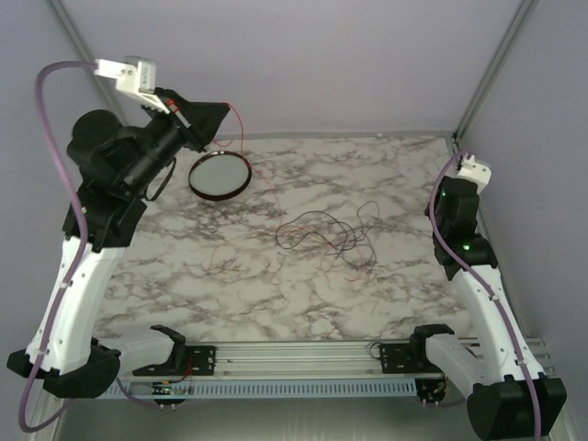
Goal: Zip-tie the wires
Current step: Untie the cable at the center of the board.
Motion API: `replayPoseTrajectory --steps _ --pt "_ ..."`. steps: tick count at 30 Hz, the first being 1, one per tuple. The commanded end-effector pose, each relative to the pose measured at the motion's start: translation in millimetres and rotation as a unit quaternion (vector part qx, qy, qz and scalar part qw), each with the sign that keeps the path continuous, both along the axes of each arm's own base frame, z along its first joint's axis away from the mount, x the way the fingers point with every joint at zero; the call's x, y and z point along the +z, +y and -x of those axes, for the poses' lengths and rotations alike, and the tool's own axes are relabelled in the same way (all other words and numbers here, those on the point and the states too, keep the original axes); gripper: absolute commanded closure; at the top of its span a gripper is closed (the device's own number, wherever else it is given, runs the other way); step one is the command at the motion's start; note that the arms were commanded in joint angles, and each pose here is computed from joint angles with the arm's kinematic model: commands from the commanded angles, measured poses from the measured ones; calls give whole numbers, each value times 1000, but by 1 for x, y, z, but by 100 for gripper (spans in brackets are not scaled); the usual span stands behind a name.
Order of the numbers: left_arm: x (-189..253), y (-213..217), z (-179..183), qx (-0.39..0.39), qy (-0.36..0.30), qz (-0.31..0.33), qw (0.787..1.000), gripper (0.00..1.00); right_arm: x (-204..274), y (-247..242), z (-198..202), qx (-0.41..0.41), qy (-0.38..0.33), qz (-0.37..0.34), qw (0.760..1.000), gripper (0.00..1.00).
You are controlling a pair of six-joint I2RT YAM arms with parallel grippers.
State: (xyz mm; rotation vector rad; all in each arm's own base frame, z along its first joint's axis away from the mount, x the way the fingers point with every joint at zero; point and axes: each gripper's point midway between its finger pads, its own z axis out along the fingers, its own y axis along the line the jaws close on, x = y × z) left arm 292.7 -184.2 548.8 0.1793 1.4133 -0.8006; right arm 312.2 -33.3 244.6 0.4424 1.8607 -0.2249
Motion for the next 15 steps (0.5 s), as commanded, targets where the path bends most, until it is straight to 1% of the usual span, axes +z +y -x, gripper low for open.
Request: replayPoseTrajectory --steps 1,3,6,10,13,15 --pt "-30 -18 -18 -28 40 -13 999 100 2 59 -15 173 -11 -40 984 62" --pt "-33 -21 -21 -33 39 -13 999 100 -7 97 -13 279 -5 -63 958 51" --pt "-34 -24 -24 -37 38 -11 999 100 -30 138 -5 377 14 -98 921 38" --pt "-30 -28 -28 -42 33 -6 999 100 -55 177 -1 439 50 -119 889 29" --pt "-28 -30 -29 -48 32 -3 998 100 -70 210 4 482 77 -113 865 20" --pt "-27 -31 -30 -49 32 -2 998 100 -81 231 9 507 93 -110 850 16"
